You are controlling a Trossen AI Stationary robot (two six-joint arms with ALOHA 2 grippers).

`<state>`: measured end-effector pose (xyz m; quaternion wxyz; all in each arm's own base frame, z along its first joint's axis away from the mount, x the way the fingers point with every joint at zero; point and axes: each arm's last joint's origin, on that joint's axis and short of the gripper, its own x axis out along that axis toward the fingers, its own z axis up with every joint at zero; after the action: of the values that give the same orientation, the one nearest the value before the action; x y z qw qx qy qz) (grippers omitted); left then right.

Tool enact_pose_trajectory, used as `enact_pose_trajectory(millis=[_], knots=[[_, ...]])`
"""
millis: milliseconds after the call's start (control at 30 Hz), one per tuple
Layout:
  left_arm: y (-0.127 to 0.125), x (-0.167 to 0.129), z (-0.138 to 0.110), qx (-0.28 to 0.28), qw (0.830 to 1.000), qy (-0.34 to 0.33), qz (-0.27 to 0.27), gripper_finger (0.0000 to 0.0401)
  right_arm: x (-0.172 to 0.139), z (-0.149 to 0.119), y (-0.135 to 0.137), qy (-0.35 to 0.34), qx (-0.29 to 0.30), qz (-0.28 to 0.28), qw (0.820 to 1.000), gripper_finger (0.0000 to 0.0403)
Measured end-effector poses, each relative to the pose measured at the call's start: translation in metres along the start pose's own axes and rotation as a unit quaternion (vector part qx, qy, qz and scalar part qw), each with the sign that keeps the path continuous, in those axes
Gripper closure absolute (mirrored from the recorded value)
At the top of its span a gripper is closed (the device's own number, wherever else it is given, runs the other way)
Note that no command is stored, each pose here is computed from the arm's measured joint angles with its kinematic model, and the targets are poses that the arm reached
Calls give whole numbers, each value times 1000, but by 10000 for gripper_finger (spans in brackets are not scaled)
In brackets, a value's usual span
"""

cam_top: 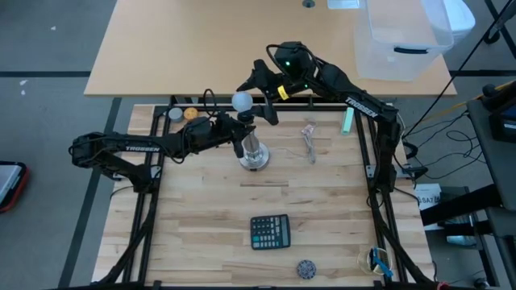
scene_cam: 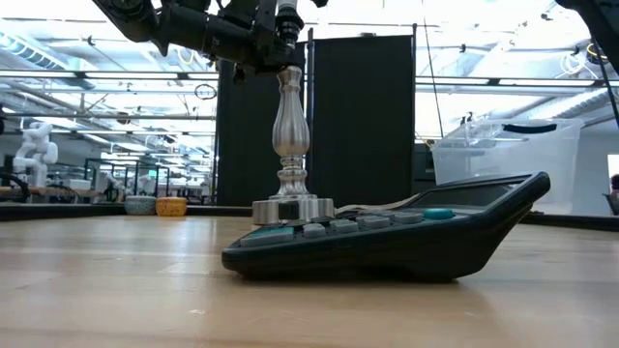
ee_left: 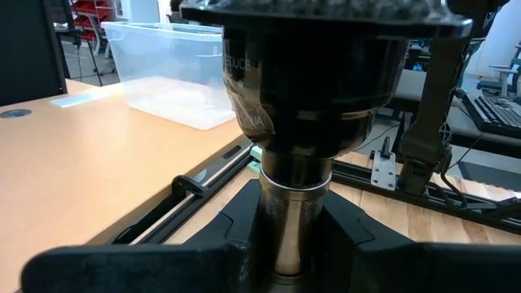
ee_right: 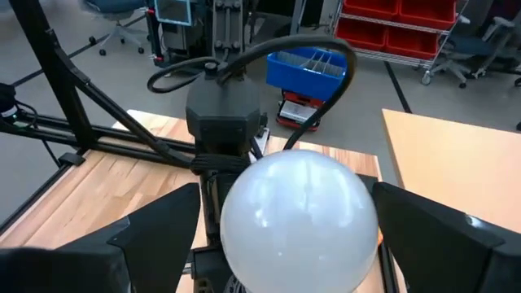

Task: Screw lightbulb
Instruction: Insert the light bulb into the lamp

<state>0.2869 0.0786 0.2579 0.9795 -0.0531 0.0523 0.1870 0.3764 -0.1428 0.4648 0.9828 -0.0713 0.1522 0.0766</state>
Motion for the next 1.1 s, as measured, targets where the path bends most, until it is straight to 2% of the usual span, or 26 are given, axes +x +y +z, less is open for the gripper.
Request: enact_pose_trajectory(millis=[333,600,667,800,1100], knots=[[0,0,0,2,1000,0,-1,328,3,-3,-1,7,18,-1,1000,53],[0,0,0,2,1000,0,-1,328,12,-6,1,17,20,-14,1000,113],[0,0,0,2,1000,0,-1,328,13,-5,1,19,27,-26,999,127],[0,0,0,1,1000,0,0,328,15,-5,3,22,53,-42,997,129],[1,0,0,-1,1000,-2,5,328,24,1,17,33,97,-134,986,122]])
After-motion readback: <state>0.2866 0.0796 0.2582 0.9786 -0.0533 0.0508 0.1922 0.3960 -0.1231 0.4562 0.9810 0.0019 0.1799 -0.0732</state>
